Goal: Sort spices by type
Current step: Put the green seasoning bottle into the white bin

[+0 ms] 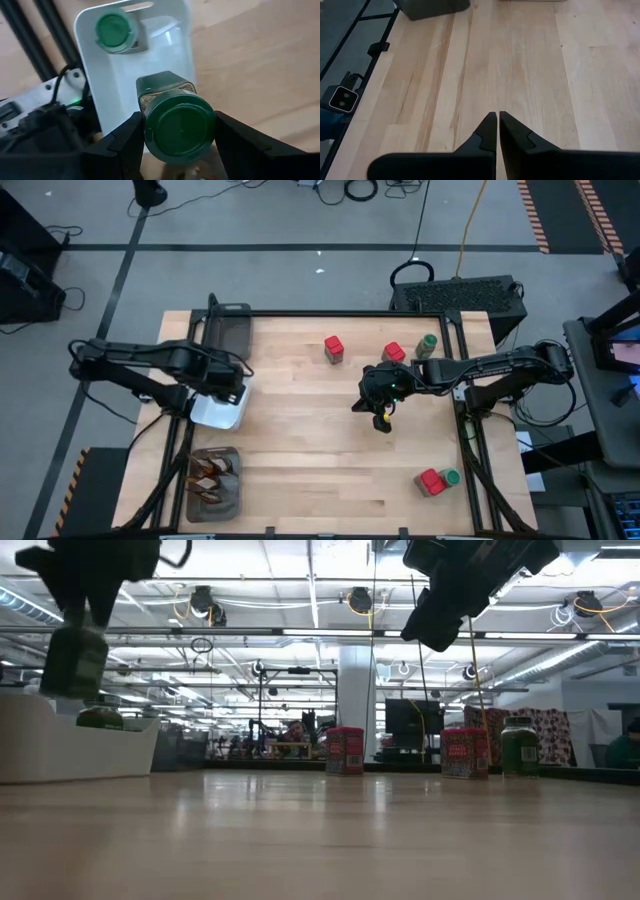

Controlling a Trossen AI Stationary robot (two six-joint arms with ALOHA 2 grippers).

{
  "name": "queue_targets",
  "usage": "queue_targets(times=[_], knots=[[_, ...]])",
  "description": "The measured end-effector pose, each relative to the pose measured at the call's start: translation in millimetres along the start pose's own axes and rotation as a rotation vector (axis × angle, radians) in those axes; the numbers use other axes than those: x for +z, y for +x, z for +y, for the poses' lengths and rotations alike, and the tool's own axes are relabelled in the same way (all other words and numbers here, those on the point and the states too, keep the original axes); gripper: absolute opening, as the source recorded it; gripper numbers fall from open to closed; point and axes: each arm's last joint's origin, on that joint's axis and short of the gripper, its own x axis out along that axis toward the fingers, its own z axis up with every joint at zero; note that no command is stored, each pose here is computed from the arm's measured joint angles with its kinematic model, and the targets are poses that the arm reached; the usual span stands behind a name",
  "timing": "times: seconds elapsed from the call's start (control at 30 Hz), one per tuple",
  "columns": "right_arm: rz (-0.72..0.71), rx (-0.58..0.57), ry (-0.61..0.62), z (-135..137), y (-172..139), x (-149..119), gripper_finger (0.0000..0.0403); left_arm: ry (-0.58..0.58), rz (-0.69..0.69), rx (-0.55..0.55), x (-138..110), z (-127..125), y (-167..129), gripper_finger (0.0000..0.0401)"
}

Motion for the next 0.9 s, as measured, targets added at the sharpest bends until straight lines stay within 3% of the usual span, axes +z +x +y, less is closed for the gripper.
queue_targets(times=[0.37,0.9], knots=[[0.0,0.0,-0.01,0.0,0.0,0.0,0.0,0.028,0.061,0.131,10.1,12.2,35.8,0.0211],[0.001,0.0,0.008,0.0,0.0,-0.1,0.0,0.067,0.1,0.062,20.7,27.6,61.5,0.0217]])
